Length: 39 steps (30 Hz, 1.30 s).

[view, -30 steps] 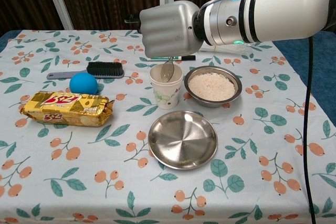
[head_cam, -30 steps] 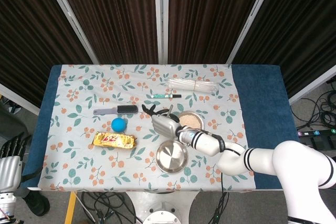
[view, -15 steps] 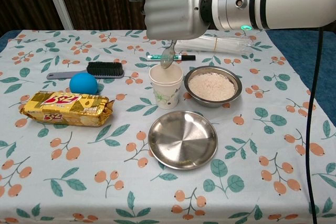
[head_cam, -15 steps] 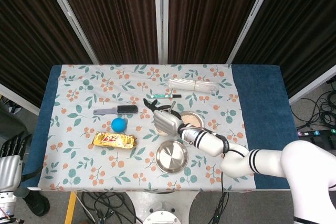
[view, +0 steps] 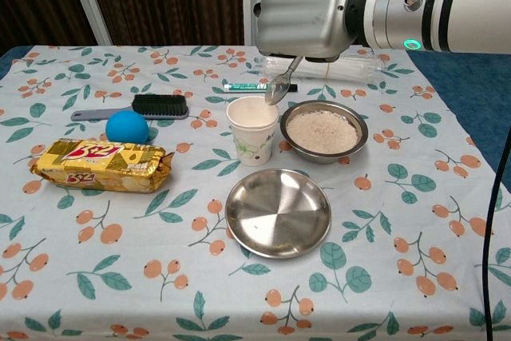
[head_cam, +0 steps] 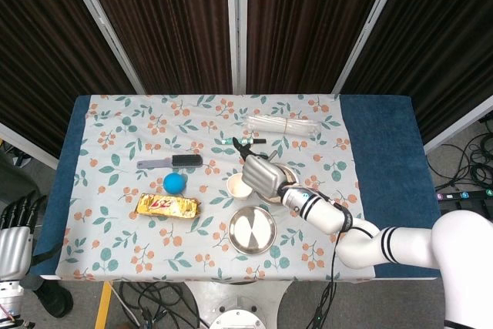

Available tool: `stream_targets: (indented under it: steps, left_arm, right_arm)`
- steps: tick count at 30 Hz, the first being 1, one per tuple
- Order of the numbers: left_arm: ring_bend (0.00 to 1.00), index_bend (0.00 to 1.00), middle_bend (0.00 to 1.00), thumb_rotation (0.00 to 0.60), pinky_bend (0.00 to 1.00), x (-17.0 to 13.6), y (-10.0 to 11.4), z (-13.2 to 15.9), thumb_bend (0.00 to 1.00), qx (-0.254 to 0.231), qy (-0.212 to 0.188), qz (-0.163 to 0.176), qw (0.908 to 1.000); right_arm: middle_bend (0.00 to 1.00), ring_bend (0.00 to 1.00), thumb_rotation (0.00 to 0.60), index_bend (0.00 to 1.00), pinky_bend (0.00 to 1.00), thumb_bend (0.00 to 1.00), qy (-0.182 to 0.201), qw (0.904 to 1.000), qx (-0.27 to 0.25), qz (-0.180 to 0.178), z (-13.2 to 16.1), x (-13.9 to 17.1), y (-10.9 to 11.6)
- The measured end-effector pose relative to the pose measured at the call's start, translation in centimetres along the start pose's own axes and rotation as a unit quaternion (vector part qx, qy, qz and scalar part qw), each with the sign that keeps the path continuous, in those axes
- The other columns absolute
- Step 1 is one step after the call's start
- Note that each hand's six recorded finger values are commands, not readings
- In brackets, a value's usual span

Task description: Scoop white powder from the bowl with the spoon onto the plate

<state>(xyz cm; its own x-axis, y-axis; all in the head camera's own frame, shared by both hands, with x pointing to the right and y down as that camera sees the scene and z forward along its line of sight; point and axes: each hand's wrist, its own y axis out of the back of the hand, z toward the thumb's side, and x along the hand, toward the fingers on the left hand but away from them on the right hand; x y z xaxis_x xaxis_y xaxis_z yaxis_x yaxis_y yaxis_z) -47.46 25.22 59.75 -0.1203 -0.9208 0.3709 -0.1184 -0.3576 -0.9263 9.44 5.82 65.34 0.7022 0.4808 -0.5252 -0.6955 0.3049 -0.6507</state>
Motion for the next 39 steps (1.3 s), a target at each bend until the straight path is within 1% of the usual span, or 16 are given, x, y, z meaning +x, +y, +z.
stream_targets:
  steps: [7, 10, 11, 13, 16, 19, 23, 26, 29, 34, 37, 39]
  left_arm:
    - [0.08, 0.16, 0.14, 0.600, 0.10, 0.0, 0.3, 0.3, 0.07, 0.003, -0.001, 0.002, 1.0000]
    - [0.08, 0.16, 0.14, 0.600, 0.10, 0.0, 0.4, 0.4, 0.07, 0.006, -0.002, 0.002, 1.0000]
    - [0.08, 0.16, 0.14, 0.600, 0.10, 0.1, 0.5, 0.4, 0.07, 0.006, -0.003, 0.003, 1.0000]
    - [0.08, 0.16, 0.14, 0.600, 0.10, 0.1, 0.5, 0.5, 0.07, 0.007, -0.005, 0.003, 1.0000]
    - [0.08, 0.16, 0.14, 0.600, 0.10, 0.1, 0.5, 0.8, 0.07, 0.007, -0.007, 0.003, 0.9999]
    - [0.08, 0.16, 0.14, 0.600, 0.10, -0.1, 0.5, 0.9, 0.07, 0.008, -0.008, 0.003, 0.9999]
    - [0.08, 0.16, 0.14, 0.600, 0.10, -0.2, 0.6, 0.9, 0.07, 0.008, -0.008, 0.004, 0.9999]
    - [0.08, 0.16, 0.14, 0.600, 0.10, -0.3, 0.5, 0.9, 0.07, 0.008, -0.007, 0.002, 0.9999]
    - [0.08, 0.16, 0.14, 0.600, 0.10, -0.4, 0.5, 0.8, 0.07, 0.009, -0.006, 0.000, 0.9999]
    - [0.08, 0.16, 0.14, 0.600, 0.10, -0.5, 0.6, 0.8, 0.07, 0.009, -0.006, 0.002, 0.9999]
    - [0.08, 0.16, 0.14, 0.600, 0.10, -0.5, 0.5, 0.8, 0.07, 0.008, -0.006, 0.001, 1.0000]
    - [0.08, 0.16, 0.14, 0.600, 0.10, -0.6, 0.5, 0.8, 0.07, 0.008, -0.005, 0.000, 1.0000]
  right_arm:
    - [0.58, 0.25, 0.600, 0.61, 0.00, 0.33, -0.005, 0.9998, -0.017, -0.007, 0.1, 0.5, 0.0]
    - [0.58, 0.25, 0.600, 0.61, 0.00, 0.33, -0.011, 0.9987, -0.048, -0.011, 0.2, 1.0, 0.1]
    - [0.58, 0.25, 0.600, 0.61, 0.00, 0.33, -0.015, 0.9972, -0.072, -0.012, 0.2, 1.4, 0.2]
    - [0.58, 0.25, 0.600, 0.61, 0.00, 0.33, -0.018, 0.9948, -0.099, -0.015, 0.4, 1.8, 0.3]
    - [0.58, 0.25, 0.600, 0.61, 0.00, 0.33, -0.022, 0.9870, -0.158, -0.023, 1.0, 2.9, 0.6]
    - [0.58, 0.25, 0.600, 0.61, 0.00, 0.33, -0.019, 0.9765, -0.212, -0.034, 2.1, 4.2, 0.7]
    - [0.58, 0.24, 0.600, 0.61, 0.00, 0.33, -0.001, 0.9632, -0.264, -0.048, 4.7, 5.5, 0.6]
    - [0.58, 0.21, 0.600, 0.60, 0.00, 0.32, 0.006, 0.9579, -0.282, -0.052, 6.5, 5.5, 0.0]
    - [0.58, 0.21, 0.600, 0.60, 0.00, 0.30, 0.008, 0.9549, -0.291, -0.057, 8.5, 5.3, -0.5]
    - [0.58, 0.20, 0.600, 0.58, 0.00, 0.27, 0.008, 0.9526, -0.298, -0.058, 10.9, 4.9, -1.3]
    - [0.53, 0.16, 0.600, 0.52, 0.00, 0.24, 0.010, 0.9512, -0.303, -0.055, 12.0, 4.7, -1.5]
    - [0.47, 0.12, 0.600, 0.44, 0.00, 0.23, 0.012, 0.9494, -0.310, -0.050, 12.6, 4.7, -1.6]
